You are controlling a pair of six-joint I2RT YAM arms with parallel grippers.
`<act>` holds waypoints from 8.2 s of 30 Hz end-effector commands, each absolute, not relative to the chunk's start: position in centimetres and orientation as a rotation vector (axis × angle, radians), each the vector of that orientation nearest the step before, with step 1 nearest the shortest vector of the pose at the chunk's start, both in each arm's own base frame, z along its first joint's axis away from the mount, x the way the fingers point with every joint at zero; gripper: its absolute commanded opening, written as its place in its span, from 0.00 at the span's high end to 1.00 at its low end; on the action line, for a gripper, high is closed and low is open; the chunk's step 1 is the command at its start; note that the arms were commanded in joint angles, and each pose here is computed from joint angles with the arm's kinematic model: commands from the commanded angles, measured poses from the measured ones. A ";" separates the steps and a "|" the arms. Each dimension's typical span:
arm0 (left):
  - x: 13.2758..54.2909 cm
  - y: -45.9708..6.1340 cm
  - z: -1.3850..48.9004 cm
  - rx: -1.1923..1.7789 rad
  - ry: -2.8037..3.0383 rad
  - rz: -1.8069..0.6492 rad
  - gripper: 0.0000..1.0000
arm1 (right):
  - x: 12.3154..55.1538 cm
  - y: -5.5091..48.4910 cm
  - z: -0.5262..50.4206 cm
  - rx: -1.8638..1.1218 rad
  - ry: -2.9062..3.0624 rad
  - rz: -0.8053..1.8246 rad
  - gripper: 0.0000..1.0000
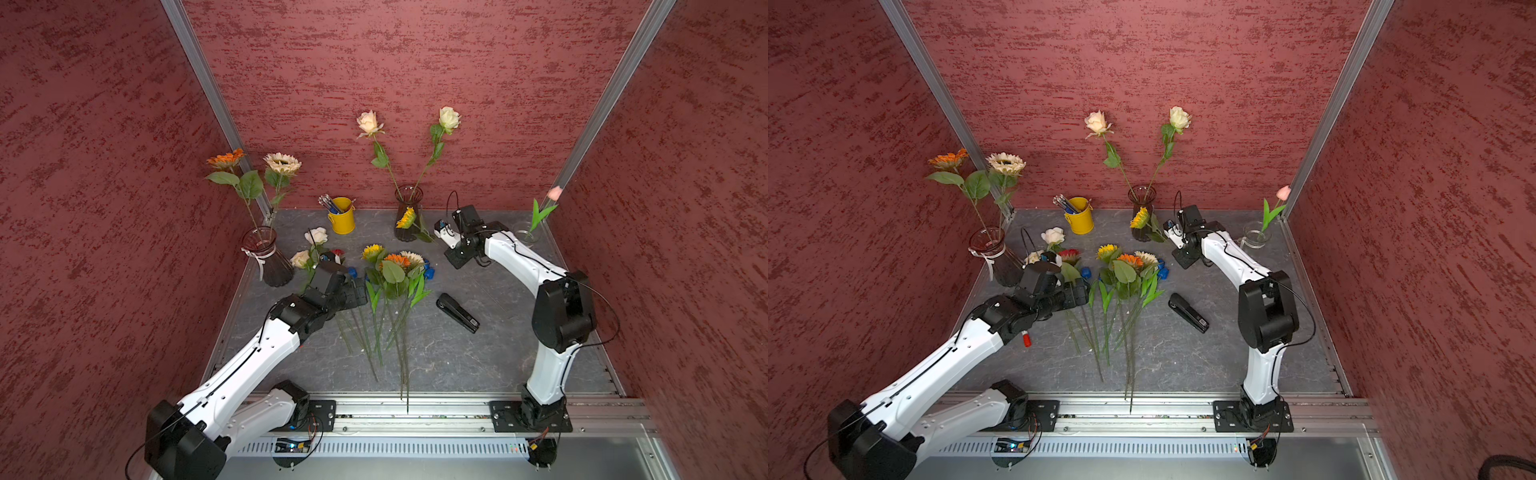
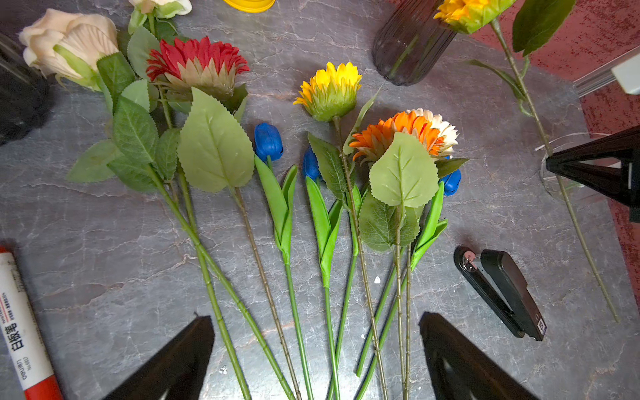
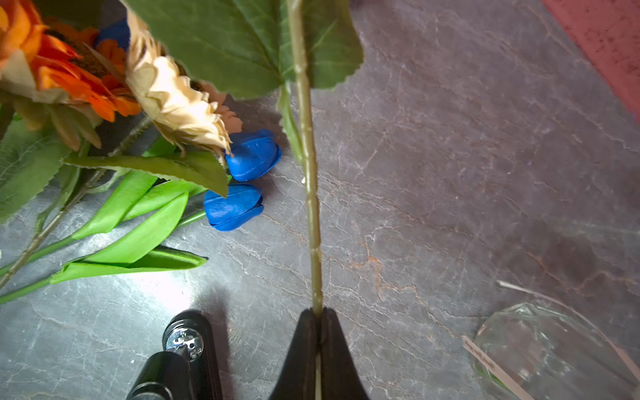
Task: Arrange the flowers in different vases according to their variety
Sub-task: Pick up the flower at the center of the board, then insert the flower into the vase, then pick up the flower at the center of the board.
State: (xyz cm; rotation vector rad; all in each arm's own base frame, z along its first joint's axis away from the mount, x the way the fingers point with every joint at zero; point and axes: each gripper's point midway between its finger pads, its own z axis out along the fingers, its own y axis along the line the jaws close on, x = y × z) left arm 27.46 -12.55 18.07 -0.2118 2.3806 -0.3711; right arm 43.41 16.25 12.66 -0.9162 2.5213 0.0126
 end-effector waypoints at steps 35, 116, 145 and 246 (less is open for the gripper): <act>24.4 -12.9 20.7 -0.265 2.274 -0.584 0.04 | 38.1 35.2 44.5 -0.623 1.624 0.984 1.00; 29.8 2.0 48.9 -0.042 1.708 0.087 1.00 | 30.1 33.4 35.2 -0.673 1.880 1.127 0.38; 39.1 17.7 53.3 -0.257 1.380 0.261 1.00 | 36.5 32.0 37.1 -0.536 1.970 1.243 0.40; 29.3 -19.9 19.2 -0.072 2.084 -1.077 0.12 | 33.6 37.0 20.3 -0.268 2.352 1.174 1.00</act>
